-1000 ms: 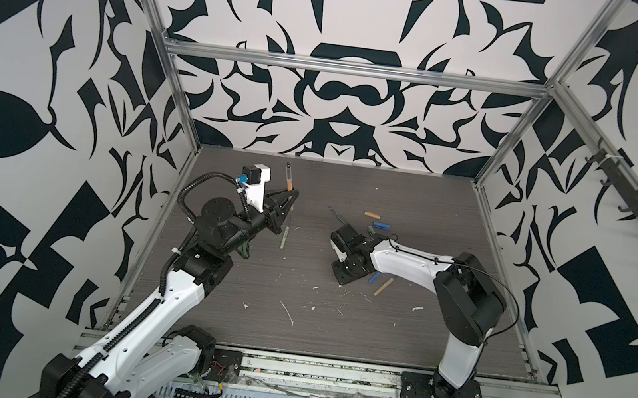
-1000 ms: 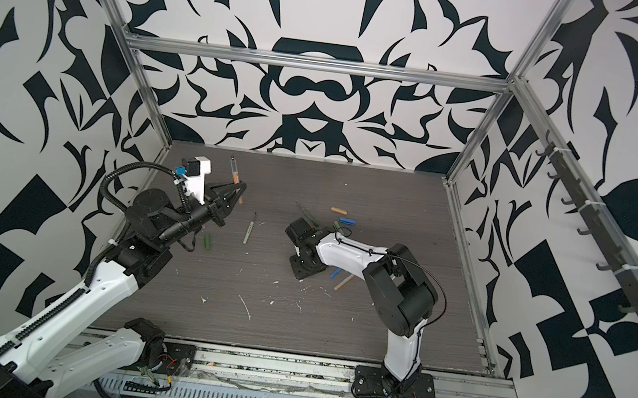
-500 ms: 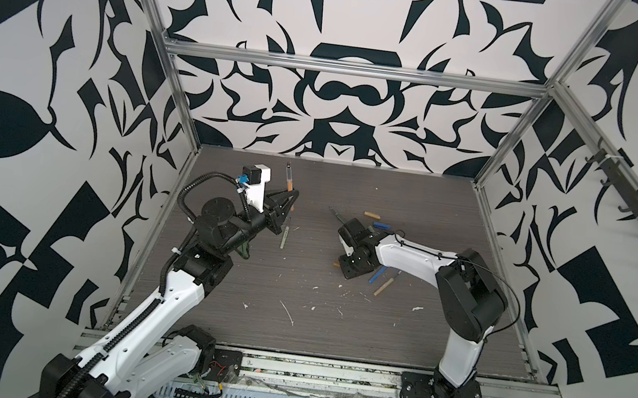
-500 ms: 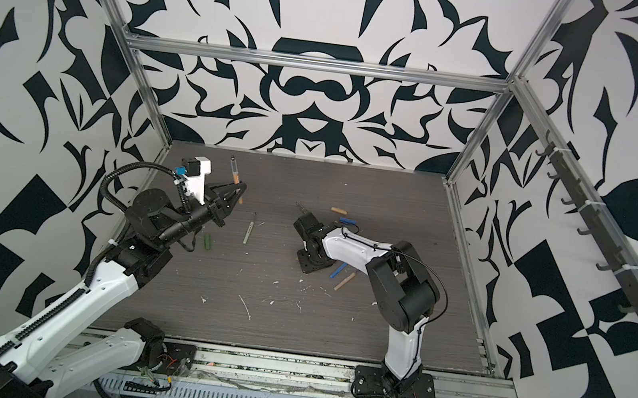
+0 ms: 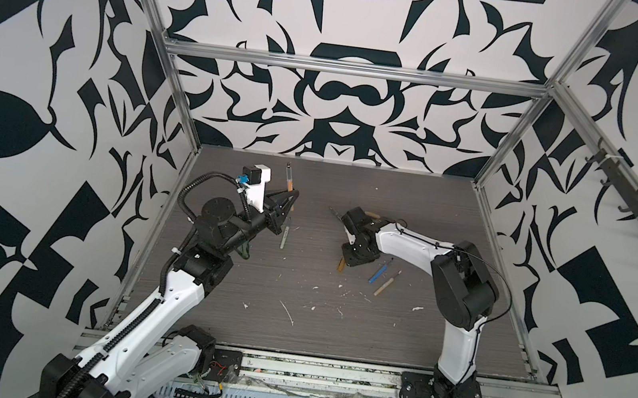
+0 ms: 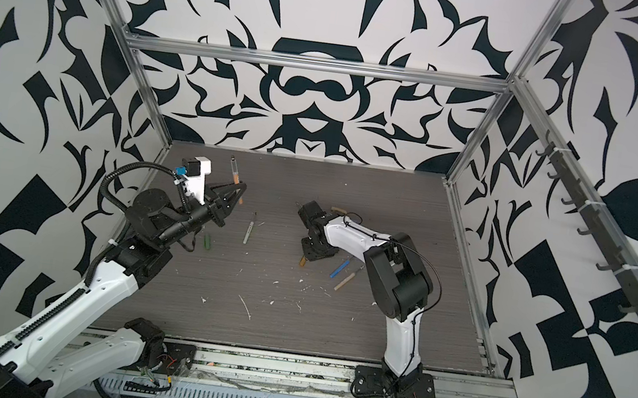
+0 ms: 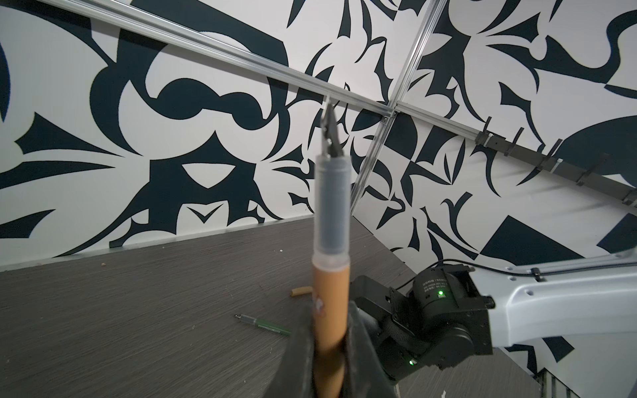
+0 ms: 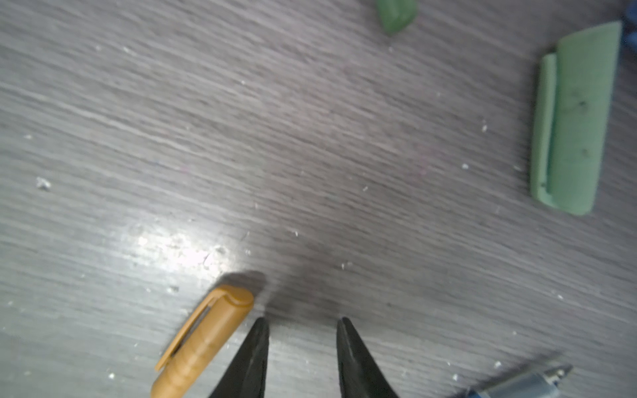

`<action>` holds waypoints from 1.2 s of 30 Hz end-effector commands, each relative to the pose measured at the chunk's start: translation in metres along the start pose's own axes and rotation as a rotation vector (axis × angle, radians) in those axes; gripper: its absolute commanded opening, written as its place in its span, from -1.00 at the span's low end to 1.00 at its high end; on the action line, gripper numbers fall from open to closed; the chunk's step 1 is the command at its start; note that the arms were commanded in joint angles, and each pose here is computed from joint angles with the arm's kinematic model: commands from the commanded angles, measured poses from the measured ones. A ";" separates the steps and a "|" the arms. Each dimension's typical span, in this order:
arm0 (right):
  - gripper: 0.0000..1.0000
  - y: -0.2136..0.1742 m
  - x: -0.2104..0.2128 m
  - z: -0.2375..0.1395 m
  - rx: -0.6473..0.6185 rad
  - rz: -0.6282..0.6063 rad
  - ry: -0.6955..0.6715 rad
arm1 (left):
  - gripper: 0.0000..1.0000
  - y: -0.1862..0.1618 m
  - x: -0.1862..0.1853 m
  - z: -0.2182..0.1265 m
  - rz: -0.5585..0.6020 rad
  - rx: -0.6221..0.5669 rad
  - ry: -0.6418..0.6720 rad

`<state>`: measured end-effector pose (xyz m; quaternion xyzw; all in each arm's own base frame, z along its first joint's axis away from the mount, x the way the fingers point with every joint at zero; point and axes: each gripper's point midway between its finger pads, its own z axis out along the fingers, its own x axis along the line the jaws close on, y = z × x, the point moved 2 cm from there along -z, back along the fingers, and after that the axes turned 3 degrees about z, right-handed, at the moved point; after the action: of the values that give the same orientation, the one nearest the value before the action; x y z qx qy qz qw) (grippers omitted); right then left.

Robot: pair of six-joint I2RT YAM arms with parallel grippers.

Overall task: Insert the pens into the pen caps
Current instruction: 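Rotate the right gripper to align with the tan cap, then lower the right gripper and close it on the tan cap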

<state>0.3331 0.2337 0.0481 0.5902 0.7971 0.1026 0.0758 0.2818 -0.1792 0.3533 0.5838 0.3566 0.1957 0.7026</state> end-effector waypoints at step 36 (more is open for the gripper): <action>-0.51 -0.001 0.025 0.013 -0.018 0.530 0.170 | -0.70 0.002 -0.011 0.009 -0.040 0.017 -0.085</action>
<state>0.3321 0.2595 0.0425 0.7637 0.6169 0.1889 -0.0223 0.2834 -0.1909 0.3393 0.5999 0.3600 0.1483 0.6989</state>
